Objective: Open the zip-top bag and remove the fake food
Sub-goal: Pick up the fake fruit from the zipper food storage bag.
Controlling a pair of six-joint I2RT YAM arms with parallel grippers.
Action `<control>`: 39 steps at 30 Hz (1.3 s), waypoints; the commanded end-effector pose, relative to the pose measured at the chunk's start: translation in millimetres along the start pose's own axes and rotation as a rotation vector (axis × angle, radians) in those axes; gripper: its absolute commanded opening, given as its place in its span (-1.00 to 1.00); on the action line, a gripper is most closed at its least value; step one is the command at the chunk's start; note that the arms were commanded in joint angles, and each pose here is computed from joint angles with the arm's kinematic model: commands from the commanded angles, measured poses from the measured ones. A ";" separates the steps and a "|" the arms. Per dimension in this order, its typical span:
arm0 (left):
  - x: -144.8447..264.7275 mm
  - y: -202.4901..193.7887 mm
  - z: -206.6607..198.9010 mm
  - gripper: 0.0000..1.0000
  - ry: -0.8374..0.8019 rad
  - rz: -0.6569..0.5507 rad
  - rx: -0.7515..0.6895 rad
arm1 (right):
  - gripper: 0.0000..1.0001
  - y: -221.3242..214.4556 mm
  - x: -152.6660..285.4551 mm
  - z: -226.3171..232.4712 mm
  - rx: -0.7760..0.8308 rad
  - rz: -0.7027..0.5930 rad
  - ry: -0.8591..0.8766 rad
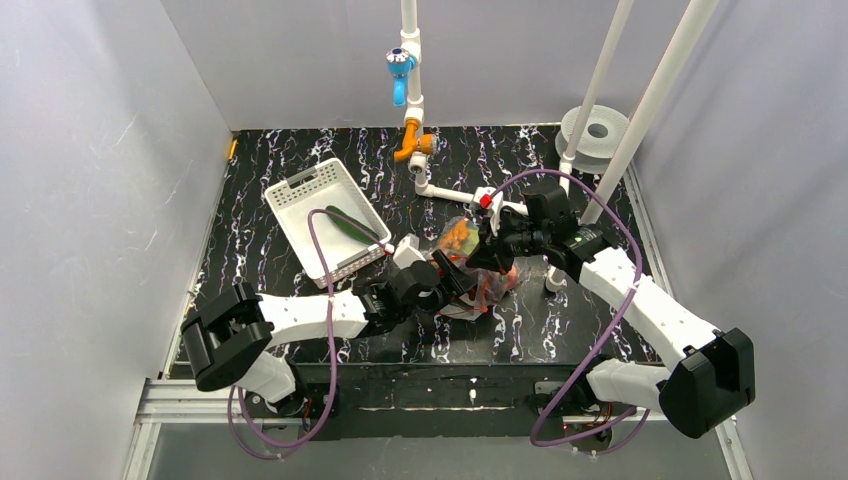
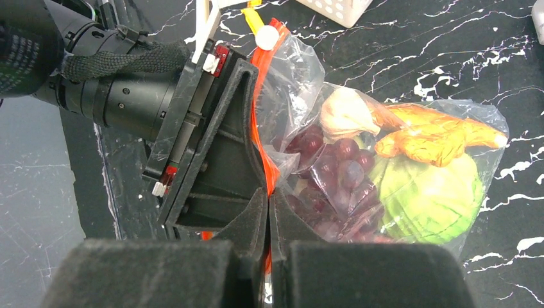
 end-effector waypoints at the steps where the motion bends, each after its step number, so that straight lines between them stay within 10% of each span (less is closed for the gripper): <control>1: 5.3 9.0 13.0 0.33 0.091 -0.057 0.015 | -0.97 5.4 3.2 3.9 0.021 -0.027 0.014; 12: -3.7 5.7 3.0 0.04 0.029 -0.050 -0.031 | -0.97 6.2 3.3 4.4 0.021 -0.028 0.016; 33: -27.9 -4.9 -4.8 0.06 -0.041 -0.048 0.024 | -0.97 2.9 5.6 0.5 0.027 -0.032 -0.009; 39: -33.2 -8.9 7.1 -0.28 -0.045 -0.071 -0.031 | -0.97 3.3 7.6 -1.6 0.027 -0.039 -0.022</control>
Point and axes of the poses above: each gripper's point midway between its finger pads, its own x axis back along the fingers, its own z axis along the line the jaws close on, y = z × x, the point moved 3 cm from there along x, back along the fingers, and after that the axes turned 14 degrees about -x, right-handed, at the moved point
